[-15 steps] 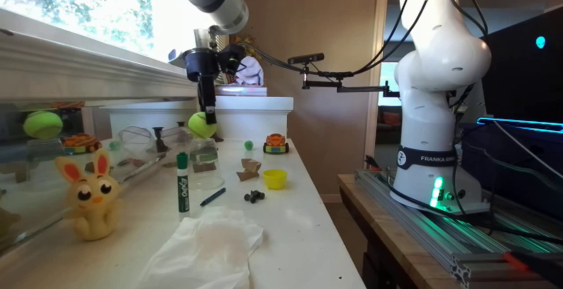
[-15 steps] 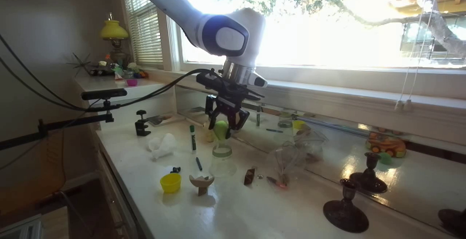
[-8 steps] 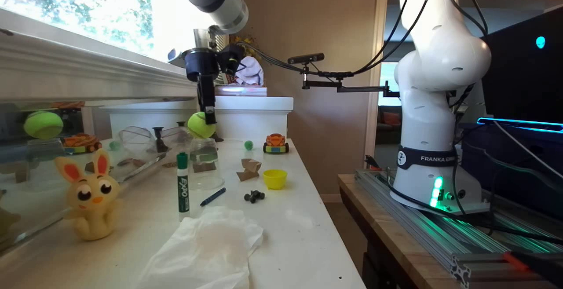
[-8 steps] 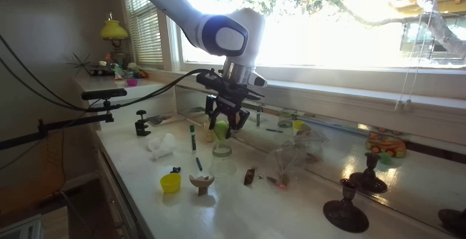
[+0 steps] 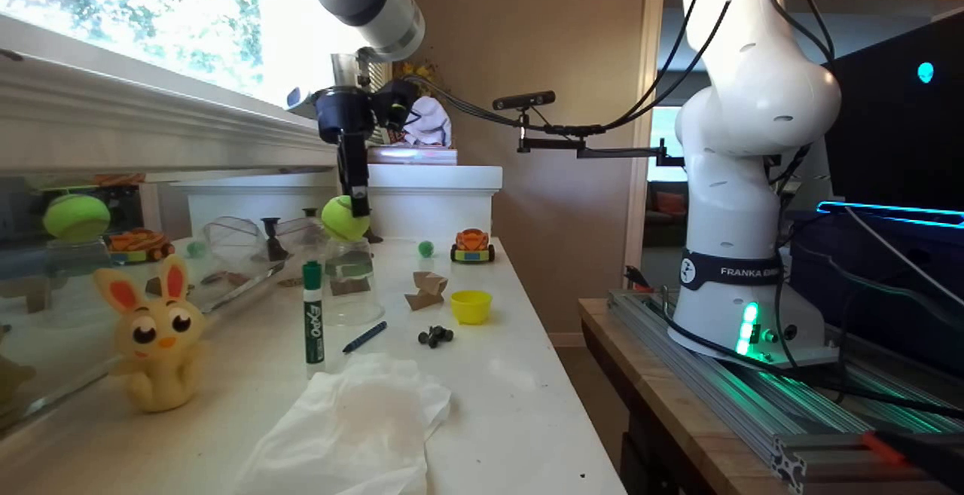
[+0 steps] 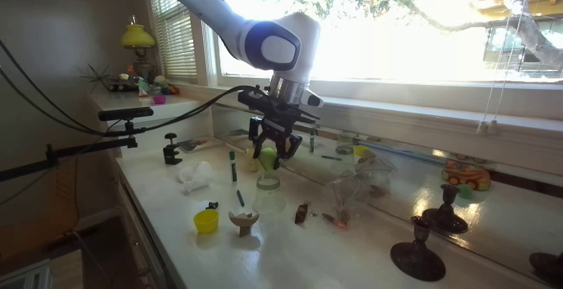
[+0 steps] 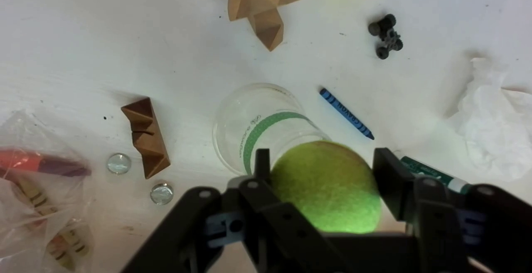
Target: Put the tennis ball on top of the clear cup
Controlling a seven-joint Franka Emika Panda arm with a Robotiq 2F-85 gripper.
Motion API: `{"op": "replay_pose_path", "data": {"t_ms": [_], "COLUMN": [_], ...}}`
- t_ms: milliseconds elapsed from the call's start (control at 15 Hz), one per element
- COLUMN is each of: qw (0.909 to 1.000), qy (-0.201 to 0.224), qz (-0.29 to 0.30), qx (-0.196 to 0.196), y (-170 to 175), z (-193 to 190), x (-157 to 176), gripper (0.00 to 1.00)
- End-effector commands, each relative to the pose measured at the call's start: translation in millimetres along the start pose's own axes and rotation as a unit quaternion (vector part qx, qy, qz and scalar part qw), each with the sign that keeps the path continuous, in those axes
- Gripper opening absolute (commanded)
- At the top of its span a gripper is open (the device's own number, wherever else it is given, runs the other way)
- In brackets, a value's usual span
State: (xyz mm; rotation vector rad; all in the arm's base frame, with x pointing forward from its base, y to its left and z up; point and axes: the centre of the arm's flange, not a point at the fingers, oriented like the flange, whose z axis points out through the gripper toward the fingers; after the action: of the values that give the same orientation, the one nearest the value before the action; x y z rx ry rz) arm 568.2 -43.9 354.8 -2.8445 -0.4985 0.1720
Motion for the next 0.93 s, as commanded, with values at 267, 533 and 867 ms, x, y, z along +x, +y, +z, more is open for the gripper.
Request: {"op": "replay_pose_path", "data": {"t_ms": [267, 533, 867], "qw": [0.9998, 0.9998, 0.9996], "qy": [-0.003, -0.006, -0.01], "qz": [-0.011, -0.013, -0.016], "qx": [-0.016, -0.017, -0.02], "y": [-0.7, -2.4, -4.7], "z": [2.8, 2.6, 3.1], "x": [-2.7, -3.8, -4.8], "gripper": [0.38, 0.38, 0.38]}}
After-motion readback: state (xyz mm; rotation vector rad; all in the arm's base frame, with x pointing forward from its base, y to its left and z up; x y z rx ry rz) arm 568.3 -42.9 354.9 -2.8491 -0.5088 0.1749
